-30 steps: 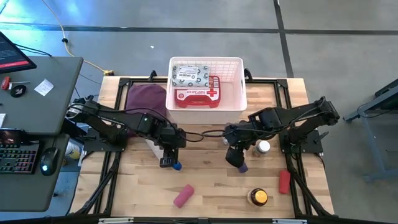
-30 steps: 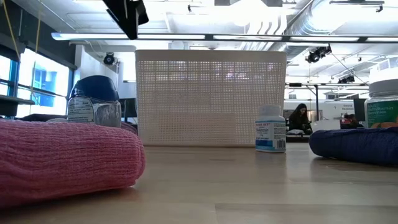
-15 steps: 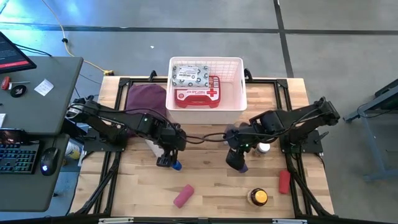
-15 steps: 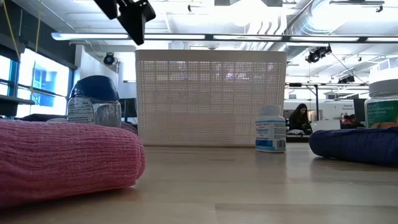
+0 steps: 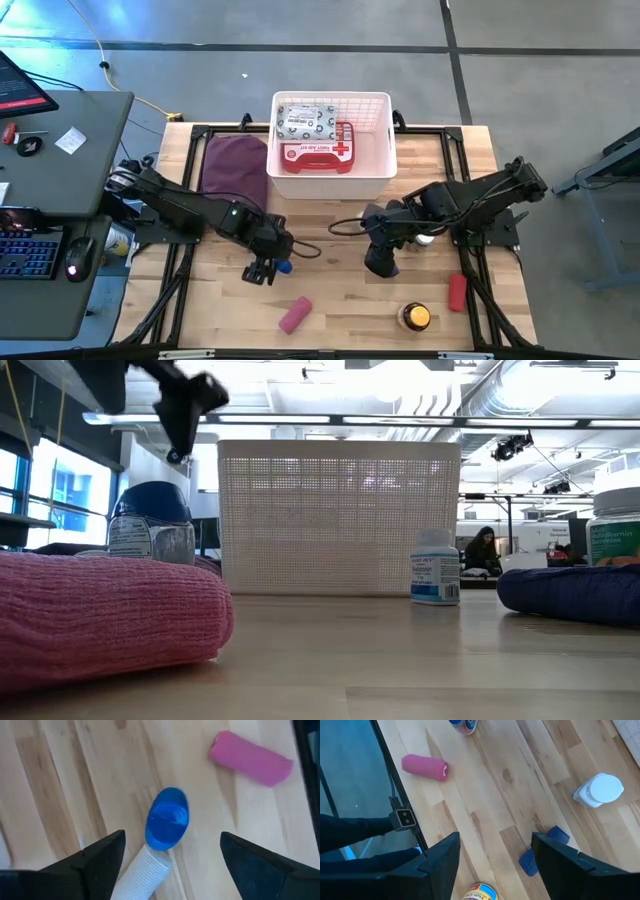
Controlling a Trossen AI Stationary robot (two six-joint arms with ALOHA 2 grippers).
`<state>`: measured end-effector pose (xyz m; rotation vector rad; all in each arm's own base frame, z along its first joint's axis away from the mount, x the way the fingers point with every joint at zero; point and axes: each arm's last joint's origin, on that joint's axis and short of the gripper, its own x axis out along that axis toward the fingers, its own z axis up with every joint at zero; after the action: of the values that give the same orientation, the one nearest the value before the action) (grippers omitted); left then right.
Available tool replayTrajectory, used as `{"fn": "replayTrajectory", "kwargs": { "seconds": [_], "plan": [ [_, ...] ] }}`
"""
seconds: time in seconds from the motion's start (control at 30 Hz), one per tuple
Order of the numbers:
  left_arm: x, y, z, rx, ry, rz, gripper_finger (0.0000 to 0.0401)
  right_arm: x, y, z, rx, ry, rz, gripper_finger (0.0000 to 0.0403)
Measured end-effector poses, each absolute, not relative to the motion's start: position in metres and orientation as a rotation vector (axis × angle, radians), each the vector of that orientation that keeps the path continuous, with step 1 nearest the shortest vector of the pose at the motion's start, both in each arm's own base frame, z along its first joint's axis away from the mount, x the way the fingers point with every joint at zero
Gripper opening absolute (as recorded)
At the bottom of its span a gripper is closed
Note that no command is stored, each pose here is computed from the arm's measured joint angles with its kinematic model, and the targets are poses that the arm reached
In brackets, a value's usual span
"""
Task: Pick & place medical supplies in basket/bin
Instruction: Put the blue pill bottle into the white bin
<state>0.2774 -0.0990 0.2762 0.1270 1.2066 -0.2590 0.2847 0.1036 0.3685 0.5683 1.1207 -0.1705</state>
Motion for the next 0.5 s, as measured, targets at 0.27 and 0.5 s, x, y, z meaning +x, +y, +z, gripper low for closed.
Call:
{"fn": "replayTrajectory", "kwargs": {
  "seconds": [0.27, 0.5],
  "plan": [
    [0.2745, -0.0987, 0.2630, 0.044, 1.248, -0.233, 0.0374, 0.2849, 0.1033, 0.3685, 0.559, 1.117, -0.172, 0.0236],
    [0.2784, -0.1006, 0.2647, 0.037, 1.203, -0.264, 0.0383, 0.2851, 0.1026, 0.3685, 0.559, 1.115, -0.176, 0.0236]
  ]
}}
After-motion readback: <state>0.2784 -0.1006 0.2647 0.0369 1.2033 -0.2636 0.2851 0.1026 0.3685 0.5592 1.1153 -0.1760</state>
